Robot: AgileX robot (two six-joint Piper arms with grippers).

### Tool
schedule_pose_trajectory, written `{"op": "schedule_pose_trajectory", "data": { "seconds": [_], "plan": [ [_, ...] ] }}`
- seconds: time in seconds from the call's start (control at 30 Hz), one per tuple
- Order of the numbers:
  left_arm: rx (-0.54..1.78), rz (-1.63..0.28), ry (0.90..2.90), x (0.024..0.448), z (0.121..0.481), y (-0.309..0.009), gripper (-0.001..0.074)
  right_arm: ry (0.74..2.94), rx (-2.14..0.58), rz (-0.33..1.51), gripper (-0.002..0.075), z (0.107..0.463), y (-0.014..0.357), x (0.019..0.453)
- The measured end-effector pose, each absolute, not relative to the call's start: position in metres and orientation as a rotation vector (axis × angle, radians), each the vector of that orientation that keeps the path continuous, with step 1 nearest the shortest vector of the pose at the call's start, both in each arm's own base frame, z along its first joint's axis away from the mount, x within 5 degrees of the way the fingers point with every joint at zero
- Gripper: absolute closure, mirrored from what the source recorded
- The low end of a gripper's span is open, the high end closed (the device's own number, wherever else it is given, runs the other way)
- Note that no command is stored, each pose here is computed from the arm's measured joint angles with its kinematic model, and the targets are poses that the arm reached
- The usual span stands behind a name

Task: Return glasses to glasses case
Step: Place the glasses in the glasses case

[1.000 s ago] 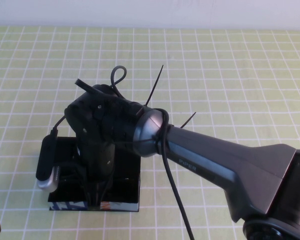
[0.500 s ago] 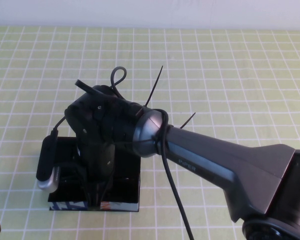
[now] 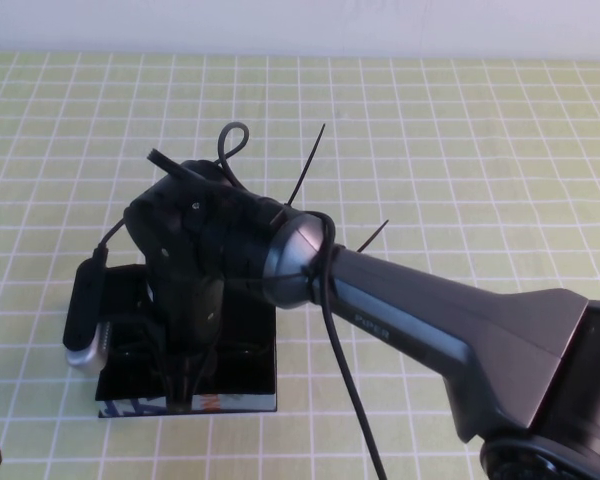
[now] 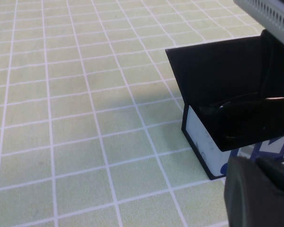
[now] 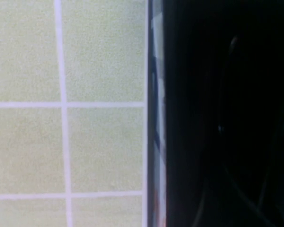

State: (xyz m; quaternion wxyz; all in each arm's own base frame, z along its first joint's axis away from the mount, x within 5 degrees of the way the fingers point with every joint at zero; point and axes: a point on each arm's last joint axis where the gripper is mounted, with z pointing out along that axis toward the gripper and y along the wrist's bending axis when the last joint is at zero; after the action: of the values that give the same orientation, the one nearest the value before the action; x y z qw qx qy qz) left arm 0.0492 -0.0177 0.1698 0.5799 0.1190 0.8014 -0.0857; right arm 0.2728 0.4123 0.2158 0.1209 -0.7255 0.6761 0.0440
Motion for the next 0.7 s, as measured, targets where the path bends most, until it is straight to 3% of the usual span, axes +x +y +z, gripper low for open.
{"op": "schedule_pose_trajectory", "data": {
  "seconds": [0.37, 0.57, 0.7],
  "plan": [
    [0.278, -0.2, 1.873, 0.0492, 0.1698, -0.0177, 0.0739, 1.996, -2.086, 0.135, 0.0481, 0.2209, 0.4114, 0.2732],
    [0.278, -0.2, 1.873, 0.0492, 0.1698, -0.0177, 0.0739, 1.999, -2.083, 0.138, 0.0422, 0.2209, 0.4115, 0.273],
    [0.278, -0.2, 1.873, 0.0492, 0.1698, -0.0177, 0.0739, 2.001, -2.081, 0.138, 0.0446, 0.2209, 0.411, 0.2738]
  ]
}}
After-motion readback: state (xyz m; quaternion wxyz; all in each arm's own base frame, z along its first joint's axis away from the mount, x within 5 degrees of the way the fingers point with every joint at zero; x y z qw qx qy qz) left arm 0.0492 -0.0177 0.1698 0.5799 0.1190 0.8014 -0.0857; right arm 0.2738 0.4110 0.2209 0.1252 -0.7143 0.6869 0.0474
